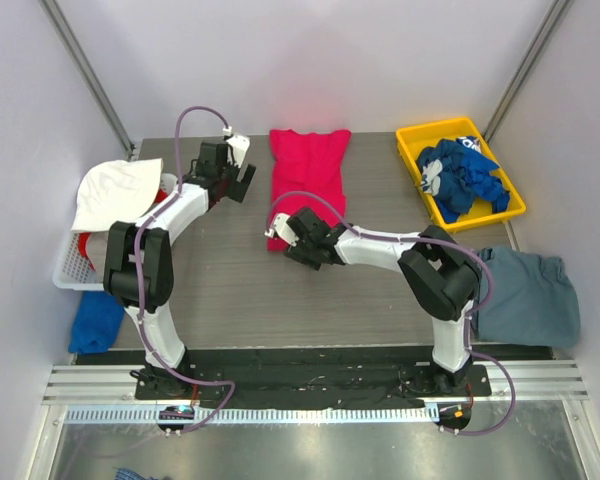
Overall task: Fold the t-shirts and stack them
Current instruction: Fold the tshirt
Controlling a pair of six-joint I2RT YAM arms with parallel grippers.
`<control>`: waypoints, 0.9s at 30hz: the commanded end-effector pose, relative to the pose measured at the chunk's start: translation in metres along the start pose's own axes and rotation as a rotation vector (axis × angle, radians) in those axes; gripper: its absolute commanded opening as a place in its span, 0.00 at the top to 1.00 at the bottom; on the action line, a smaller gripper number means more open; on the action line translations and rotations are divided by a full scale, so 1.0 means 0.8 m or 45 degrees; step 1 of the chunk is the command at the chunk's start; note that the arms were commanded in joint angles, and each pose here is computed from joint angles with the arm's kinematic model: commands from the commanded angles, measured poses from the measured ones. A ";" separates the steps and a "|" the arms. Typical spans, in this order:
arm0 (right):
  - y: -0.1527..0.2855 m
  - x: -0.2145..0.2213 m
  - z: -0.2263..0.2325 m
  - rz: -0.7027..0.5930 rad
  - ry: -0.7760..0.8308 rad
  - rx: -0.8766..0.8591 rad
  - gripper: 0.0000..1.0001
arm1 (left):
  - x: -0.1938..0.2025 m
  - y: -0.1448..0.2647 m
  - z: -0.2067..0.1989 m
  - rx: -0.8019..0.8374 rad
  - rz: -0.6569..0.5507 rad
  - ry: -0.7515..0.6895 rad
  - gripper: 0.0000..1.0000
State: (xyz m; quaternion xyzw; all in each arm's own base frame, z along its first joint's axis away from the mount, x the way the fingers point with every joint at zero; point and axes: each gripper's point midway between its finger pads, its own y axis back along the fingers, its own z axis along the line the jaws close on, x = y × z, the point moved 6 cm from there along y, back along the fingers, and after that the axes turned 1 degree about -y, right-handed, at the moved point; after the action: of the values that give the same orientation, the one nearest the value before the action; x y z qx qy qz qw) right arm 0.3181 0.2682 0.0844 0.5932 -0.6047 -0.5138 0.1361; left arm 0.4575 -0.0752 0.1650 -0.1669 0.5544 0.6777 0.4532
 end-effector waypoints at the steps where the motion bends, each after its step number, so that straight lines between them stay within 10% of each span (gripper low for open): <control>1: -0.011 -0.008 -0.012 -0.048 -0.024 0.011 0.32 | -0.005 -0.005 0.004 -0.006 -0.033 -0.011 0.00; 17: -0.042 0.011 -0.026 -0.002 -0.053 -0.084 0.37 | 0.000 -0.013 0.001 0.002 -0.023 -0.010 0.00; 27: -0.018 0.017 0.010 0.012 -0.085 -0.391 0.88 | -0.007 -0.006 0.008 -0.023 -0.035 -0.034 0.00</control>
State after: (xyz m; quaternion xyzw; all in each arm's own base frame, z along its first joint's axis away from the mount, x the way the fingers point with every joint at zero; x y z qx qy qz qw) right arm 0.3436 0.2681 0.0734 0.5856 -0.5546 -0.5726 0.1471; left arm 0.4597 -0.0749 0.1499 -0.1491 0.5550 0.6838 0.4497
